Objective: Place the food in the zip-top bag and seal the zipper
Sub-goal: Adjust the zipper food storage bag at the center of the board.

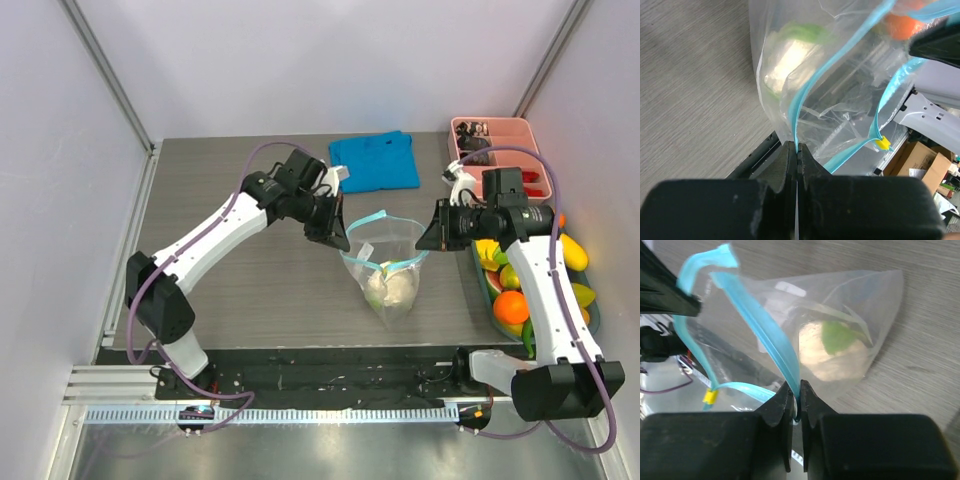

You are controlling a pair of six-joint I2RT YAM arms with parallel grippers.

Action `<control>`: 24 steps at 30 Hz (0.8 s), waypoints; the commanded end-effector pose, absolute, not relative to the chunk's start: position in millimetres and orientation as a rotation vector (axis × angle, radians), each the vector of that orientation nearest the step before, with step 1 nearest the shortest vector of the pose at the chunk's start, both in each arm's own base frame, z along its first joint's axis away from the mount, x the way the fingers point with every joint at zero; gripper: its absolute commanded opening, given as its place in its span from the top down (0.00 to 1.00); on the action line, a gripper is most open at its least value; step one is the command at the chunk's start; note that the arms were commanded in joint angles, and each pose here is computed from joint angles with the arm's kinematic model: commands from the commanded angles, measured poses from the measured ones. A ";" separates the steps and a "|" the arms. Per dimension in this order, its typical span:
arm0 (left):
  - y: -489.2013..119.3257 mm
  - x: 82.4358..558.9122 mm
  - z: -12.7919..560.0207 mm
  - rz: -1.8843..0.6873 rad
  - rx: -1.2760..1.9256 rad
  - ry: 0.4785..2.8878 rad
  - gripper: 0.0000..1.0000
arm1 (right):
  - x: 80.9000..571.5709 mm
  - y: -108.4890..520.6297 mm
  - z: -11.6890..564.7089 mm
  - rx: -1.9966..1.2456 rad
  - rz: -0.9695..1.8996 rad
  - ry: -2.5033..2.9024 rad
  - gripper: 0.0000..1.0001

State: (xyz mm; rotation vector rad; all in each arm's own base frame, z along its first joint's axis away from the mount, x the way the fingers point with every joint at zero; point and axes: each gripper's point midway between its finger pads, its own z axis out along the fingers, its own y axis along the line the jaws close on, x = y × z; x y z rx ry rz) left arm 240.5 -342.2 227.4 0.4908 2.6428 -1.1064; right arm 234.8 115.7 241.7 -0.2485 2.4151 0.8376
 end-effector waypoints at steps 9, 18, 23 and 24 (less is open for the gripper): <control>-364.2 237.2 255.4 -1.298 0.499 2.583 1.00 | 266.6 72.6 290.6 -0.467 0.459 2.329 0.07; -366.7 237.6 255.8 -1.306 0.521 2.565 1.00 | 266.0 -42.0 290.8 -0.425 0.152 2.472 0.02; -366.5 237.4 257.0 -1.306 0.534 2.554 1.00 | 237.2 -102.9 258.6 -0.358 0.079 2.633 0.04; -366.6 236.7 257.5 -1.306 0.540 2.550 1.00 | 231.6 -110.2 253.7 -0.354 0.070 2.648 0.04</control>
